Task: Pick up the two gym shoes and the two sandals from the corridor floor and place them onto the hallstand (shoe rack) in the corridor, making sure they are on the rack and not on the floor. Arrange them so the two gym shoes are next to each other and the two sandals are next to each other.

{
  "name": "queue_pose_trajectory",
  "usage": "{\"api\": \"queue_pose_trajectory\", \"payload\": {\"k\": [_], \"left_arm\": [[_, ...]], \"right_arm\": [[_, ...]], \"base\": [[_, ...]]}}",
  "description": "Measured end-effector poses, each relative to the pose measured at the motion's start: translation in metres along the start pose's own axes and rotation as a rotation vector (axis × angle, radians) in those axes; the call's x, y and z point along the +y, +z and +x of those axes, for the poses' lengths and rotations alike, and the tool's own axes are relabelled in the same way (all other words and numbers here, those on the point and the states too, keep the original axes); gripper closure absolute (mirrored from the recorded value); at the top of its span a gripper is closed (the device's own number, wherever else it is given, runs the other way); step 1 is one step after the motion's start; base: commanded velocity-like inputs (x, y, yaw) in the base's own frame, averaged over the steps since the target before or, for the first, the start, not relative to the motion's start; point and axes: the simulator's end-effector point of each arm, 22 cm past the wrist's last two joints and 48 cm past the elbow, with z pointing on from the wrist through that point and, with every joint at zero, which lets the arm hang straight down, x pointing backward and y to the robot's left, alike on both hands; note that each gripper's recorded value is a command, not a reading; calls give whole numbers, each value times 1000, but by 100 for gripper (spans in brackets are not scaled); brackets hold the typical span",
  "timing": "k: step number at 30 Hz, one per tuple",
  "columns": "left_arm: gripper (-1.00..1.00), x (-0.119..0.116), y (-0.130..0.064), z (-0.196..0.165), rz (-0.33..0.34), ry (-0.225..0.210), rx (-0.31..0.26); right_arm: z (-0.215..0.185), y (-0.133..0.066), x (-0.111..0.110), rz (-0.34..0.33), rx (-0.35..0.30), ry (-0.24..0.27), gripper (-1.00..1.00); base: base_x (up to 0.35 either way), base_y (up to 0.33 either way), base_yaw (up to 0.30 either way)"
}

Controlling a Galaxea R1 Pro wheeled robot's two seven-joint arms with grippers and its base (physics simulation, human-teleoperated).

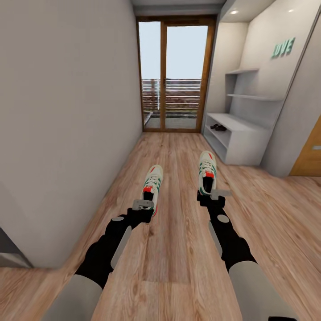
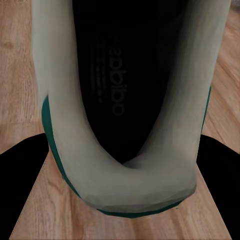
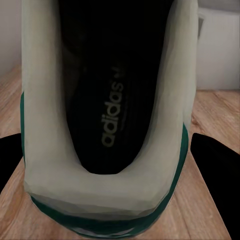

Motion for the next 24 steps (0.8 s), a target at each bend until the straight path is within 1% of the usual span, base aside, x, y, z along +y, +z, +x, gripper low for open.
{"api": "queue_pose_trajectory", "payload": {"k": [24], "left_arm": [[100,0,0,0,1,-2,1]], "right_arm": [[-1,0,0,-1,-1,0,100]], "base": [[318,0,0]]}}
